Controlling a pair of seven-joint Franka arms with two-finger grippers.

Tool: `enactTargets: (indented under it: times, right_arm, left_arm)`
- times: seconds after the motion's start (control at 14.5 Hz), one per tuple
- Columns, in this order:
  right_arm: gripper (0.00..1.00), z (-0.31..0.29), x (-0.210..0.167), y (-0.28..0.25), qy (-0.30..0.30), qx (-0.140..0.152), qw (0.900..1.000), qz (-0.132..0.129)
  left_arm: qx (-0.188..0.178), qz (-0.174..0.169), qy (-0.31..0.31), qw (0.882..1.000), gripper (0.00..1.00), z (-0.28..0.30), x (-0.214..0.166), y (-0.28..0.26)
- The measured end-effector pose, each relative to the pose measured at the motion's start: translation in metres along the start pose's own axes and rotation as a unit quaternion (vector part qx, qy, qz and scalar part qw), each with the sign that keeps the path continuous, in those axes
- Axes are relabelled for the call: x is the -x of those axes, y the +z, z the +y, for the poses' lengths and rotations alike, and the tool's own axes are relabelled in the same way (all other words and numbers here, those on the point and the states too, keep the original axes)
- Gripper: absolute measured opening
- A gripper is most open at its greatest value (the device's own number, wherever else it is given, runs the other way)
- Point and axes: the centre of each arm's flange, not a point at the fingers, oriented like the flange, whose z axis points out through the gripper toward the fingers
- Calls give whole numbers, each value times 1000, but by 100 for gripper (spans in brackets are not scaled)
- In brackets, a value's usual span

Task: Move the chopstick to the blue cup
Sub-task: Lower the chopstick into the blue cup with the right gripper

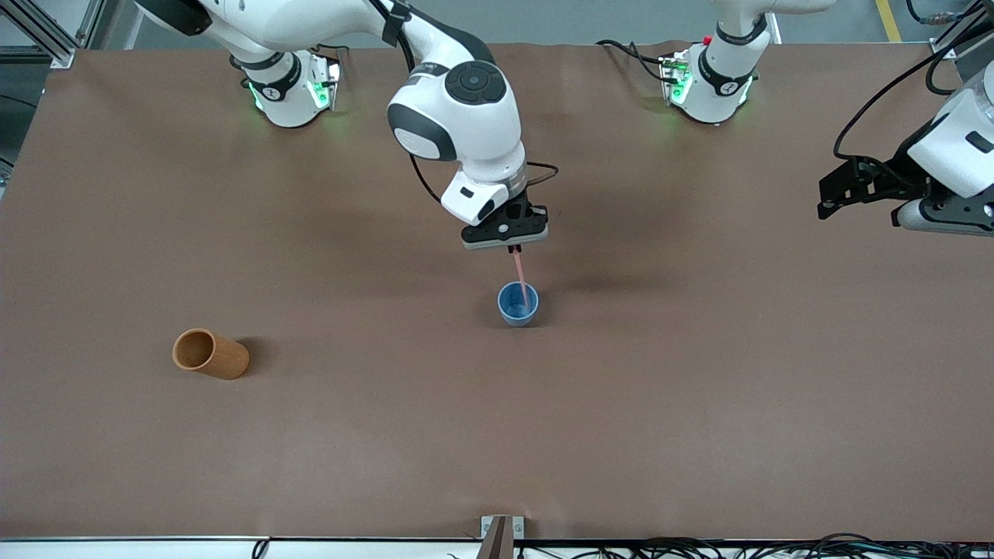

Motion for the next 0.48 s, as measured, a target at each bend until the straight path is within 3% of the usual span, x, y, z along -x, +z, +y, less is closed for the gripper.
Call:
enactTargets:
  times: [0.48]
  right_arm:
    - [85,33,-47,-48,39,-12,998,42]
  left_arm:
    - [0,0,0,1000,100,0,0,0]
